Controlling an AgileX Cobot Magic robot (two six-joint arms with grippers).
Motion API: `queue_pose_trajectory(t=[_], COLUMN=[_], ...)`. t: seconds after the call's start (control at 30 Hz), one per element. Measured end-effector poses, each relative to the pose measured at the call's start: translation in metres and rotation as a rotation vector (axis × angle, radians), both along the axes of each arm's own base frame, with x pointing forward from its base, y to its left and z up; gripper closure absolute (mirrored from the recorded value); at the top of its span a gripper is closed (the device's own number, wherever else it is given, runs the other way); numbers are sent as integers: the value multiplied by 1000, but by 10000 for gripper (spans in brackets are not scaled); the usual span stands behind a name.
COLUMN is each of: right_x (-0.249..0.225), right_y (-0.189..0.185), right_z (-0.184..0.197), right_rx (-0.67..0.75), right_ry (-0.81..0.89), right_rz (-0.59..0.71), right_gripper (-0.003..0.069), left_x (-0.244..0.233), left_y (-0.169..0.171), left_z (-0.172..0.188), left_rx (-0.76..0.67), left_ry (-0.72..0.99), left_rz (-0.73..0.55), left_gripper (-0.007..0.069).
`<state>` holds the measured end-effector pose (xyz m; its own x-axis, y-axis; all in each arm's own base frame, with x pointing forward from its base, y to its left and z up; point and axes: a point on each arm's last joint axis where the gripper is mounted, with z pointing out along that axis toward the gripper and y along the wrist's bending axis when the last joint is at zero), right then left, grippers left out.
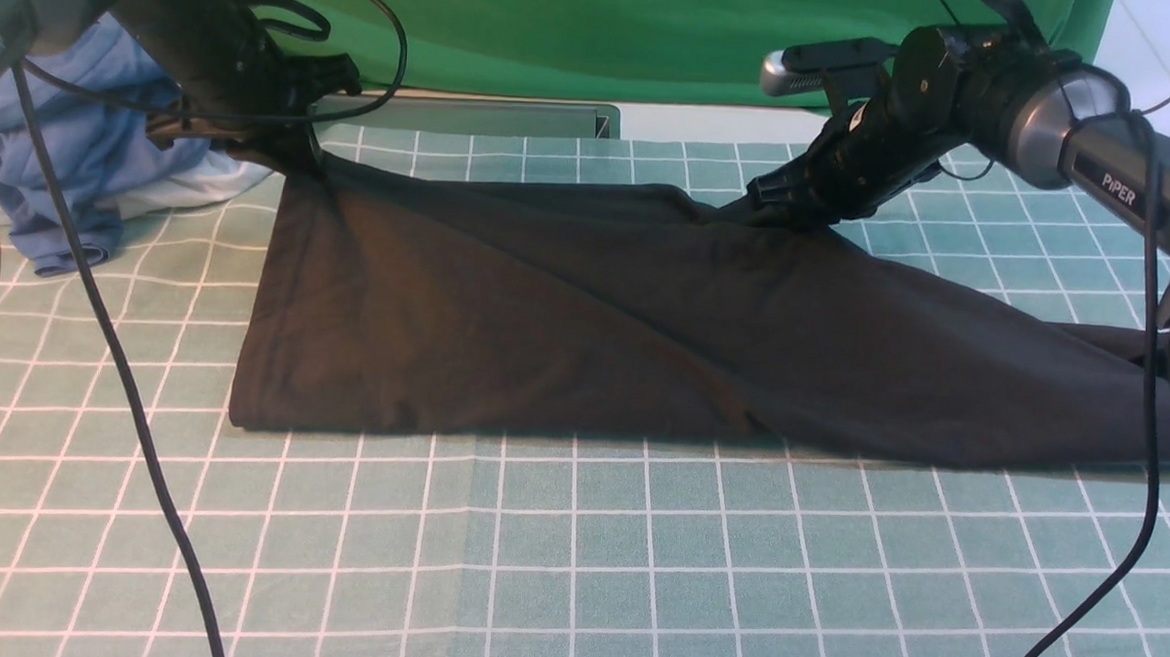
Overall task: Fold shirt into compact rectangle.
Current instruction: 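Fold the black garment in half by bringing its near edge over to the far edge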
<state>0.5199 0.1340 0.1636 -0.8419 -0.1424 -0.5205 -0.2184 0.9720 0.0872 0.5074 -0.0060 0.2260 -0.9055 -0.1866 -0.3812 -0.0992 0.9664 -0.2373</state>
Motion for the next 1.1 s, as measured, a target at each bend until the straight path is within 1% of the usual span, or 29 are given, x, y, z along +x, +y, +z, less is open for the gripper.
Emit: queue_pose_trajectory(t=[0.07,0.13,0.23,0.37,0.43,0.57,0.67,0.7,0.73,0.8,0.9,0.93,0.97,1.0,1.03,1.07,1.1], right_x=[0,2,7,12,14,18,21,21,21,21,18,17,15,14,11,7,7], right_y=[0,1,3,4,4,5,5,5,5,4,-3,-6,-11,-12,-19,-25,-25], right_z=[3,14,32,43,43,37,28,27,24,24,27,30,38,39,52,68,68], right_rx=[1,9,29,64,71,87,86,85,78,66,58,56,53,52,52,51,50], right_ry=[-1,-15,-69,-134,-150,-176,-179,-177,-175,-165,-126,-116,-109,-103,-95,-94,-89], right_rz=[1,2,-5,-33,-38,-55,-55,-54,-46,-39,-52,-56,-62,-63,-71,-79,-78], right_gripper=[614,614,614,614,614,614,603,600,586,516,344,296,232,224,181,171,171], left_x=[0,1,5,9,11,21,28,29,29,28,24,23,22,21,19,15,15], left_y=[0,2,11,20,22,22,22,22,22,22,21,20,21,20,20,19,19], left_z=[1,4,10,13,9,-8,-32,-32,-37,-38,-26,-21,-9,-6,12,31,34], left_rx=[-2,-12,-33,-37,-35,-44,-49,-48,-48,-53,-66,-67,-68,-68,-69,-70,-70], left_ry=[-2,-12,-49,-93,-105,-141,-133,-134,-125,-109,-74,-65,-71,-73,-88,-99,-107], left_rz=[4,30,96,125,121,131,142,143,143,147,150,146,140,138,129,117,116], left_gripper=[594,594,594,594,594,594,589,589,578,535,423,396,332,323,261,213,205])
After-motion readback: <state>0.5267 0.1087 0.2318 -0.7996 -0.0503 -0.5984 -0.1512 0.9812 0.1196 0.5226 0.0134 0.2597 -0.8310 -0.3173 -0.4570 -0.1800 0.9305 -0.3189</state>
